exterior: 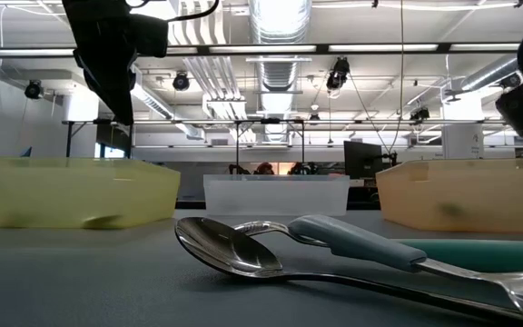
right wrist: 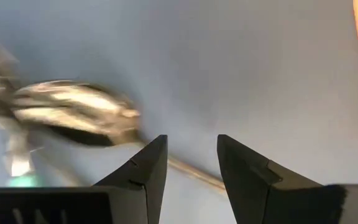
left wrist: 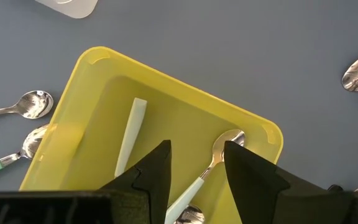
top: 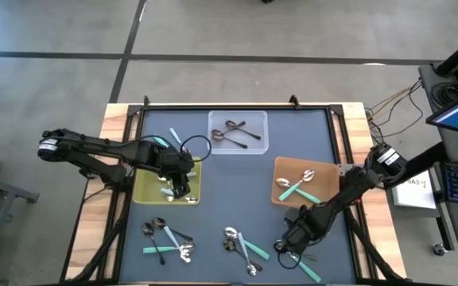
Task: Sort silverware by color (type)
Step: Put the black spoon into the transparent bin
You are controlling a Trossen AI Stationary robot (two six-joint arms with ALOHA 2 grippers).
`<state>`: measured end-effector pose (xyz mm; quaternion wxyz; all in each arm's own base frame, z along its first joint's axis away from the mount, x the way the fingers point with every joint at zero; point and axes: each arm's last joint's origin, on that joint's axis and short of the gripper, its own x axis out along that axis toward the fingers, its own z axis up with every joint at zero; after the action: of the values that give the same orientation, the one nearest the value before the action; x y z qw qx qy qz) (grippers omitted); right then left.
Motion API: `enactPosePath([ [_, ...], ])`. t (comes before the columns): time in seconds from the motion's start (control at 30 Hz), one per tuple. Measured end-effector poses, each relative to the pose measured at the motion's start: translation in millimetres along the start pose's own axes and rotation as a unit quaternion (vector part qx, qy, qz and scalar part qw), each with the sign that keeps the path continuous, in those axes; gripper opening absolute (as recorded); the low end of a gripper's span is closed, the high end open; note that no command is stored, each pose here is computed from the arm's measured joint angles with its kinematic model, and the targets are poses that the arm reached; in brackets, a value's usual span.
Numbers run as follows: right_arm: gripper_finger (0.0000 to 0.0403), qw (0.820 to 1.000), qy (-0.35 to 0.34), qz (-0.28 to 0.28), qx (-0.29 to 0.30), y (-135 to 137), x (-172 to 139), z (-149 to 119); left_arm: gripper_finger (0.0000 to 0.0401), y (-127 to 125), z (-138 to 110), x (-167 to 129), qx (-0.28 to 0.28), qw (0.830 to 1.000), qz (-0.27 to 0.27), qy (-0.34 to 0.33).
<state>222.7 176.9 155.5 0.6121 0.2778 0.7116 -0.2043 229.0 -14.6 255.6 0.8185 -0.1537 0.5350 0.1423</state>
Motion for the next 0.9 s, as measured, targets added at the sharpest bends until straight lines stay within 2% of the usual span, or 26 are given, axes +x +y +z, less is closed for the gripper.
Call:
enactPosePath([
  [0.1, 0.0132, 0.999, -0.008, 0.033, -0.005, 0, -14, -3, 0.0130, 0, 0, 0, 0.000, 1.000, 0.000, 0.000],
  [0.23, 0.0132, 0.999, -0.006, 0.044, -0.004, -3, -21, -5, 0.0130, 0, 0, 0, 0.000, 1.000, 0.000, 0.000],
  [0.6, 0.0132, 0.993, 0.018, 0.014, -0.117, 0, -1, -3, 0.0130, 0, 0, 1, 0.000, 1.000, 0.000, 0.000],
  [0.9, 0.0132, 0.985, 0.024, 0.005, -0.168, 2, 8, -2, 0.0130, 0, 0, 1, -0.001, 1.000, -0.001, -0.001],
])
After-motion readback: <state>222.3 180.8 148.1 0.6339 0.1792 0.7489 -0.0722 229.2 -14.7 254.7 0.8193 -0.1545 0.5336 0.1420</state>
